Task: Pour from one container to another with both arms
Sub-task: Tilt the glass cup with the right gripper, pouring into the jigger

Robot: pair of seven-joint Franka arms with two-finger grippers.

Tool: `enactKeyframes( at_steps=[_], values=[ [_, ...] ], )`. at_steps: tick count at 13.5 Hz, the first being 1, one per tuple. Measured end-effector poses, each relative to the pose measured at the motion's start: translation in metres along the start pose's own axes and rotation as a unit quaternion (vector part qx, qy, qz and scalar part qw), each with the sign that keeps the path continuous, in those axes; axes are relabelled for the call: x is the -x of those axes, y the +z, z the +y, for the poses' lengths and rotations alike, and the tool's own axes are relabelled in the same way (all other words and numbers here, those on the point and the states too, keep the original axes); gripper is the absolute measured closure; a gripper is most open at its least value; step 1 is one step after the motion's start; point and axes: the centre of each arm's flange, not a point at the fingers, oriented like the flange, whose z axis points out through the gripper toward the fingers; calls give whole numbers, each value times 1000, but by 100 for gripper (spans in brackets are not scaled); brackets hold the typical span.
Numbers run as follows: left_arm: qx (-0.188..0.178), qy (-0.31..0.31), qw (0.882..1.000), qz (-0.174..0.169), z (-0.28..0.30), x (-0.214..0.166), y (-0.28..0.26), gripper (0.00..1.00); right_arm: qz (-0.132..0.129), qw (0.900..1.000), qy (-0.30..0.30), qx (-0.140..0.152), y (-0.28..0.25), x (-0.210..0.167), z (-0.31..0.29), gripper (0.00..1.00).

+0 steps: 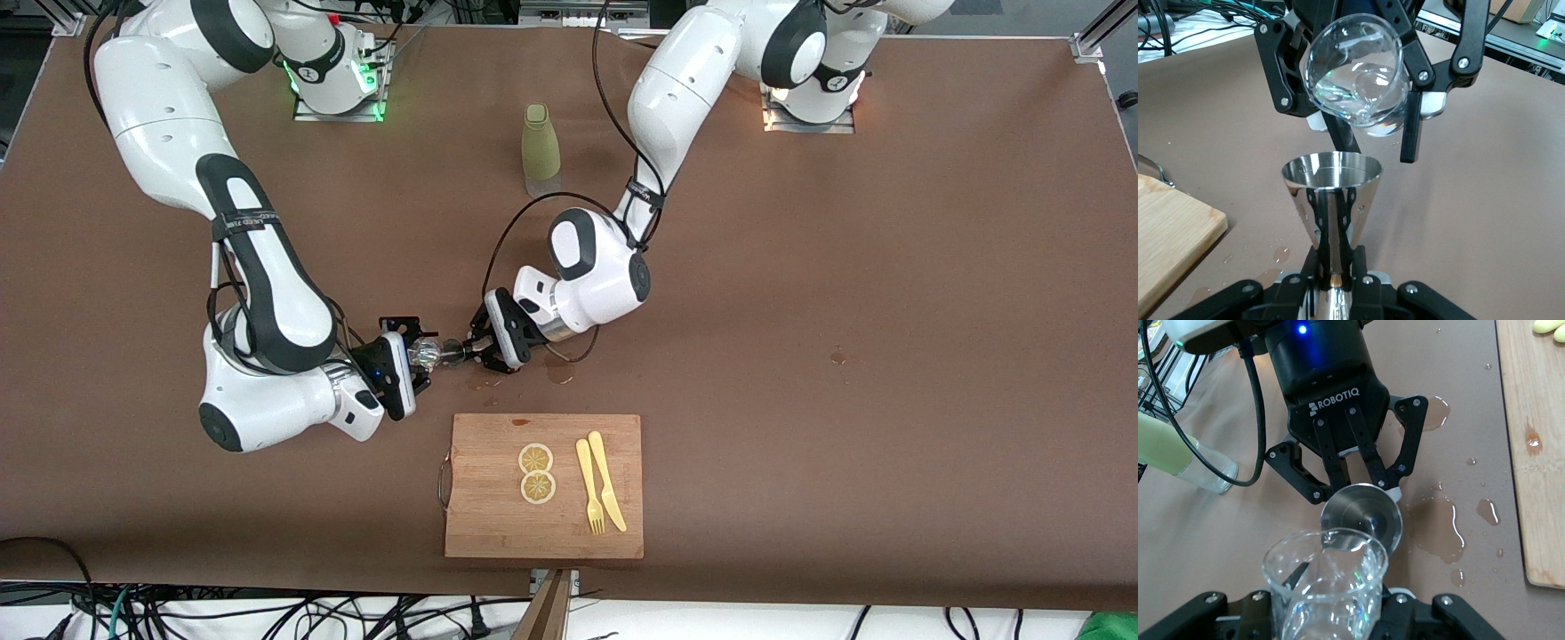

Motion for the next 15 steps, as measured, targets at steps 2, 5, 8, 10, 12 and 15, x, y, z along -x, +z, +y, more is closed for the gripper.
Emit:
enactKeyframes(
  at_steps=[2, 5, 8, 10, 12, 15],
  values=[
    [0, 0, 1000, 0, 0, 0, 0, 78, -8, 1000, -2, 0, 1, -1, -1, 63],
    [0, 0, 1000, 0, 0, 0, 0, 78, -22, 1000, -7, -2, 7, -7, -2, 63],
    [0, 0, 1000, 0, 0, 0, 0, 78, -30, 1000, -8, -1, 8, -8, -2, 63],
    [0, 0, 1000, 0, 0, 0, 0, 78, -37, 999, -9, 1, 9, -7, -2, 63],
    [0, 0, 1000, 0, 0, 0, 0, 78, -42, 999, -11, 1, 10, -8, -2, 63],
    [0, 0, 1000, 0, 0, 0, 0, 78, -57, 998, -17, 3, 13, -15, -3, 63]
  ],
)
